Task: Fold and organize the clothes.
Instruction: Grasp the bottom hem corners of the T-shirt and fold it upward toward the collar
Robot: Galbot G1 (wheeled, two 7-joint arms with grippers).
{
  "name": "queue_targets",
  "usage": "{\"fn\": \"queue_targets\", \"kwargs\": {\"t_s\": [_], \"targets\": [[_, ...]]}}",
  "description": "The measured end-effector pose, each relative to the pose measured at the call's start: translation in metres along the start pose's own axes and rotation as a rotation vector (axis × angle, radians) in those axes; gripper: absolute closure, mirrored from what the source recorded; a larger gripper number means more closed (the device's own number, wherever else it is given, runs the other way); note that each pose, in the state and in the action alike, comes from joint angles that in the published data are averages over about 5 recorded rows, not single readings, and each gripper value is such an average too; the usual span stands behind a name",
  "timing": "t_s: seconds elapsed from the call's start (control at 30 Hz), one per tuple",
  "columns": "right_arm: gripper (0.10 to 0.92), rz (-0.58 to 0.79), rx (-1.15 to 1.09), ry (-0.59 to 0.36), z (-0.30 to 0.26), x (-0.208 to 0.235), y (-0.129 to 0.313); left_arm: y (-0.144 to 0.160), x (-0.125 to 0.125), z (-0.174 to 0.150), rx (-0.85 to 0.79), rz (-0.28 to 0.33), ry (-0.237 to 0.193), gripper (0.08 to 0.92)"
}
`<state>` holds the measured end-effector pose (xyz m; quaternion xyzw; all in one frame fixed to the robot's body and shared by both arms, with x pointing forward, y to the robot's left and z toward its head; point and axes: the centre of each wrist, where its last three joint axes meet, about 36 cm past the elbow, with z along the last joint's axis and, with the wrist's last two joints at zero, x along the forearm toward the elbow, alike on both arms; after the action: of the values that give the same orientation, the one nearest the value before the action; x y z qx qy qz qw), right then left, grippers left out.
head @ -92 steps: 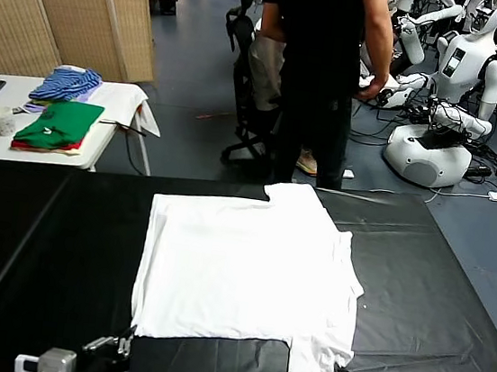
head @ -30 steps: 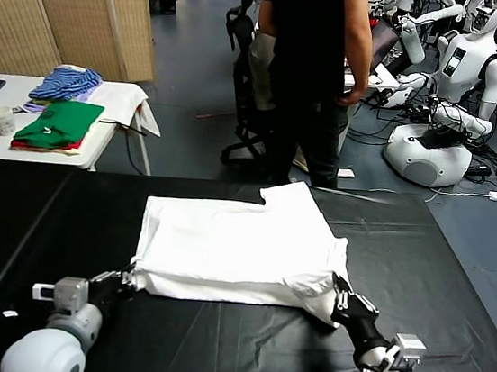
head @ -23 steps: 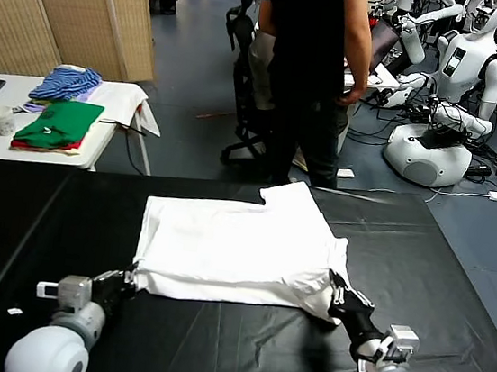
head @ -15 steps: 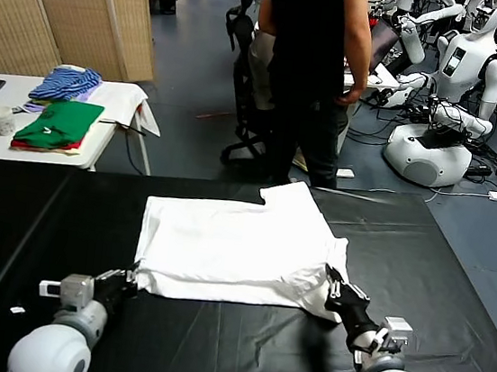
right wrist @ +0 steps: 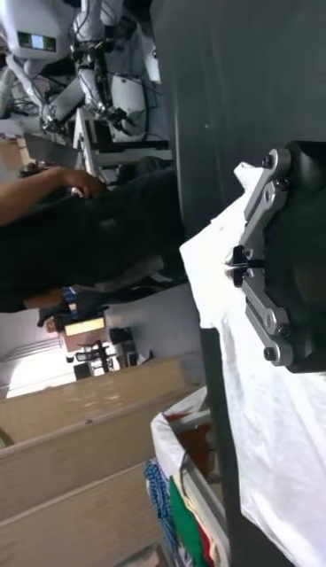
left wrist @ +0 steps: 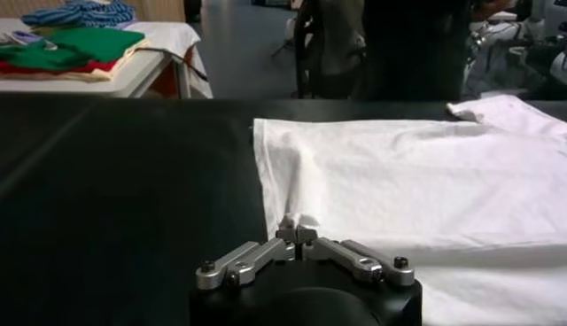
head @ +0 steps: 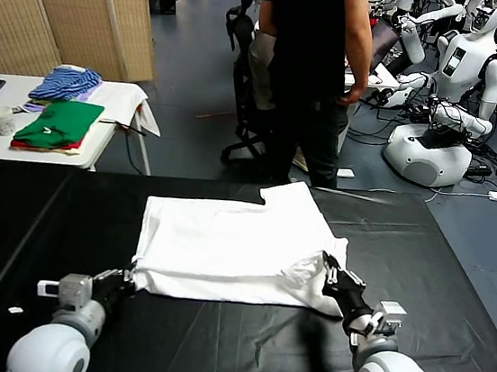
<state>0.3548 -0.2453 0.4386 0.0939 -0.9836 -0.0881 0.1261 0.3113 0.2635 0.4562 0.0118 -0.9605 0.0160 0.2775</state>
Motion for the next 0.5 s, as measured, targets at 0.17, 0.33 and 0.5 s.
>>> {"fn": "queue_targets", "kwargs": {"t_s": [0.17,0.33,0.5], "targets": [[0.880,-0.002,-0.002,0.003,0.0009,-0.0026,0.0005,-0.0003,0.0007,-0.0002,0.000,0.000,-0.001,0.852],[0.841,0.008,-0.002,0.005,0.0011,-0.0040,-0.0004,-0.0008,0.0002,-0.0017,0.001,0.004,-0.006,0.852],[0.565,0.020,0.002,0.005,0.0014,-0.0041,-0.0023,-0.0016,-0.0008,-0.0035,-0.003,0.019,-0.012,0.852]]}}
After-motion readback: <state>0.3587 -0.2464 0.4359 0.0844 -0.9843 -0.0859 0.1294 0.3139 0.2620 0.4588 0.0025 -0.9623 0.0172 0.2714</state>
